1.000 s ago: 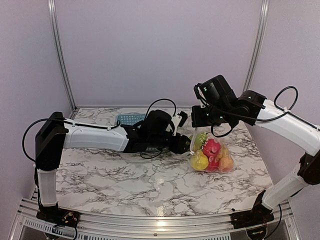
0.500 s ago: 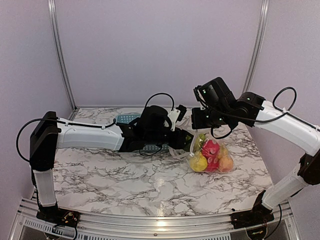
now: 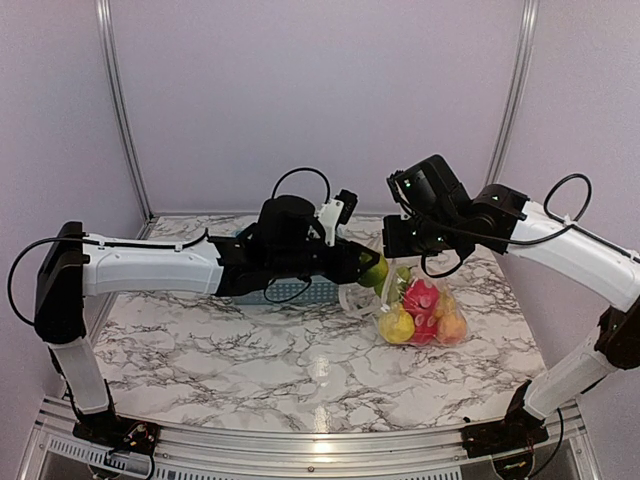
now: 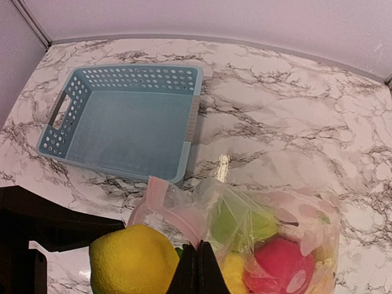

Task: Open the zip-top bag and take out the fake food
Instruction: Pick up the fake fruit from the zipper food storage bag, then place the fake fruit in the bin.

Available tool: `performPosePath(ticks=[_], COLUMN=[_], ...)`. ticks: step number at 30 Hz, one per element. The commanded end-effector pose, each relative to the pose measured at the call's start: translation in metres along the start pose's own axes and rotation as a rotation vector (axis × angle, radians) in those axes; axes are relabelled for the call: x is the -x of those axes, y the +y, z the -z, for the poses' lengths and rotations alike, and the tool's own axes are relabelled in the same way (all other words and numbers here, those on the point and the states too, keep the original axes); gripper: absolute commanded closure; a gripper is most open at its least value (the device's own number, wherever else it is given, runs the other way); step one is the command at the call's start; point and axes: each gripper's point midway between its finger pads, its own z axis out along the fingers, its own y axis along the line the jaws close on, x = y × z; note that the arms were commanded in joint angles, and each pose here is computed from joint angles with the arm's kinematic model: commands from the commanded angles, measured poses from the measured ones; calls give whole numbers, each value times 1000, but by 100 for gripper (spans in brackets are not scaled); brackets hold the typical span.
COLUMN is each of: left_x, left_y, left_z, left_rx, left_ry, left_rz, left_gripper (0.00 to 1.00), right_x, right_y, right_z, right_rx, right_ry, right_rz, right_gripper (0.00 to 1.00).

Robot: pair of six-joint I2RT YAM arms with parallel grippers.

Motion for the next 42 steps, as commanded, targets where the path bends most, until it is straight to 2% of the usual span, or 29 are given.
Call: performPosePath(ticks=[1, 7, 13, 21, 28, 34, 42], left_x=[28, 36, 40, 13, -15, -27, -25], left_y=[4, 33, 88, 189, 248, 265, 264], left_z=[24, 47, 65, 71, 71, 75, 82], left_rx=[27, 102, 234, 496, 655, 724, 738], left_ry=[-76, -120, -148, -93, -11, 27, 23], left_rz=[-6, 24, 71, 128, 145, 136, 129], left_gripper=[63, 63, 63, 62, 61, 55, 40], right_x=[16, 19, 21, 24, 23, 24, 24], right_y=[6, 9, 8, 5, 1, 0, 1], right_z=[0, -5, -4, 3, 8, 9, 9], right_rx=[-3, -11, -15, -18, -22, -26, -23], right_ry=[-44, -49, -54, -66, -70, -73, -74], right_rz=[-23, -19, -21, -25, -29, -27, -23], right_gripper=[100, 100, 100, 100, 100, 100, 100])
